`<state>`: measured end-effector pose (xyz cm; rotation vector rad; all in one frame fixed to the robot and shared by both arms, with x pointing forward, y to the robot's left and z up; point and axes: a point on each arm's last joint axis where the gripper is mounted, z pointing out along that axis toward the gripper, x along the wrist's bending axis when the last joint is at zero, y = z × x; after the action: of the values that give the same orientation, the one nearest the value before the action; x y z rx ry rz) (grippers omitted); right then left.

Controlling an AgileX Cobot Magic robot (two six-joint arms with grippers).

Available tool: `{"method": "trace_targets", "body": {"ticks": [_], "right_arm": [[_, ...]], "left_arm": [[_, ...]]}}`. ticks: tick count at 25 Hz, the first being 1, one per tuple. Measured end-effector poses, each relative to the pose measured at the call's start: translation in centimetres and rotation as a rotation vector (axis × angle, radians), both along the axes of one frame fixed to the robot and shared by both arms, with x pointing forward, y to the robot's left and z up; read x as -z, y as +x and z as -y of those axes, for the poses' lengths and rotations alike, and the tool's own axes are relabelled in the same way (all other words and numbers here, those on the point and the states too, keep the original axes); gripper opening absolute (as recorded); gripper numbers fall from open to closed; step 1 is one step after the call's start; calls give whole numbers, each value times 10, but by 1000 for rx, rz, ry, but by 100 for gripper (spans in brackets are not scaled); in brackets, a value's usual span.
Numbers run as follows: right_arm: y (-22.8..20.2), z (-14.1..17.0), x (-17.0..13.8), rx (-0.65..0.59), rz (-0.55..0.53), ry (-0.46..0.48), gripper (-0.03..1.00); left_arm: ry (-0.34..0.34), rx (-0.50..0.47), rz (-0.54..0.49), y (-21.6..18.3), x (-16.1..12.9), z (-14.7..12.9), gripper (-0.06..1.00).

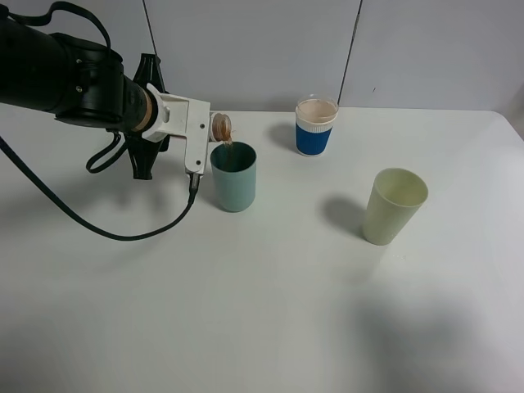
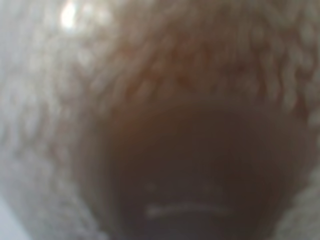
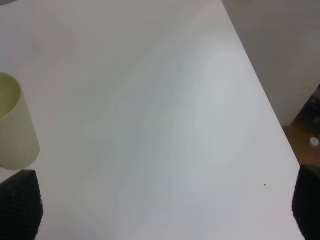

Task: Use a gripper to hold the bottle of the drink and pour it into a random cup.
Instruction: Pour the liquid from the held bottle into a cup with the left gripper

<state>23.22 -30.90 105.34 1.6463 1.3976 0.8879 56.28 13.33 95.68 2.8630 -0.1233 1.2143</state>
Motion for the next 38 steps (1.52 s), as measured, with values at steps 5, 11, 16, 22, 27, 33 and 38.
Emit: {"method": "trace_targets", "body": {"ticks": [5, 11, 16, 22, 27, 33, 38], "right_arm": [[0, 0, 0, 0, 0, 0, 100], [0, 0, 0, 0, 0, 0, 100], [0, 0, 0, 0, 0, 0, 100], [0, 0, 0, 0, 0, 0, 100], [0, 0, 0, 0, 0, 0, 100], [0, 0, 0, 0, 0, 0, 100], [0, 0, 0, 0, 0, 0, 100]], "left_arm": [[15, 10, 8, 0, 0, 0, 32], [24, 14, 13, 1, -1, -1, 32], [33, 14, 16, 1, -1, -1, 32], [47, 18, 21, 1, -1, -1, 32], [57, 29, 26, 0, -1, 1, 32], [58, 30, 27, 0, -2, 1, 32], [68, 40, 33, 0, -2, 1, 32]]}}
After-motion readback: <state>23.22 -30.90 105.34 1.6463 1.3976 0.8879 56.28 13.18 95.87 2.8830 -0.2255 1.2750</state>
